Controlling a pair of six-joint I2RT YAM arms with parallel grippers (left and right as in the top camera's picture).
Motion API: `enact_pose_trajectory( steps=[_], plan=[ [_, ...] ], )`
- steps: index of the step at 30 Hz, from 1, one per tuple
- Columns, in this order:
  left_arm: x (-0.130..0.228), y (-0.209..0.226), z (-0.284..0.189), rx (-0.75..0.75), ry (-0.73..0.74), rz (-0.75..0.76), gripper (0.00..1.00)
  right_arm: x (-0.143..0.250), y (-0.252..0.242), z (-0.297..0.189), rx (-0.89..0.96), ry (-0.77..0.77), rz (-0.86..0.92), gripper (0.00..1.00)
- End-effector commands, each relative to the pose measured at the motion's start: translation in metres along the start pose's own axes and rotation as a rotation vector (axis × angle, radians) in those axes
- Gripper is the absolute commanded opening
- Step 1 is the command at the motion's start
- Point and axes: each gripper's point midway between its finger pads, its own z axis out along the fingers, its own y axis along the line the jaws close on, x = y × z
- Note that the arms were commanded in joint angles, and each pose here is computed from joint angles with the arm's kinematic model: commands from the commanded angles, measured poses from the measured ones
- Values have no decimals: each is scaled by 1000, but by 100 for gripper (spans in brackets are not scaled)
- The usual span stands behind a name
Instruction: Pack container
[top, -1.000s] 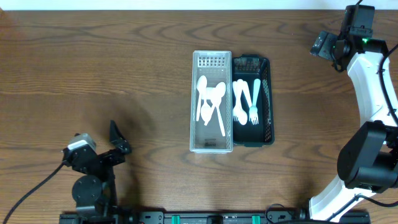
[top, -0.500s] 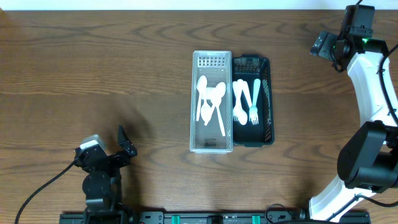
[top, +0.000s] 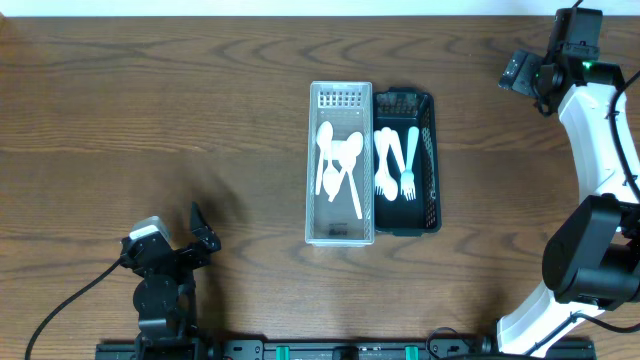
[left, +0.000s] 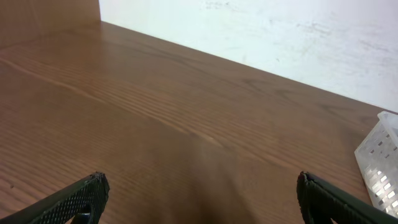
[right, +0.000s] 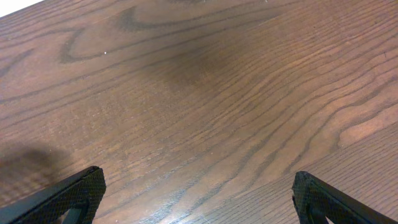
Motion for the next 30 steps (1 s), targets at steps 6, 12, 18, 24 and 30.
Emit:
enact_pose_trajectory(
  steps=[6,12,18,24,30],
  plan=[
    [12,3,3,-13,21,16,98,-13,0,-15,-9,-42,4,99],
    [12,3,3,-13,22,16,98,-13,0,-15,-9,-42,4,99],
    [12,3,3,-13,22,16,98,-13,1,-15,-10,-42,2,99],
    [12,3,3,-13,22,16,98,-13,1,-15,-9,-42,3,99],
    [12,3,3,-13,22,16,98,-15,1,-23,-13,-53,3,99]
  ],
)
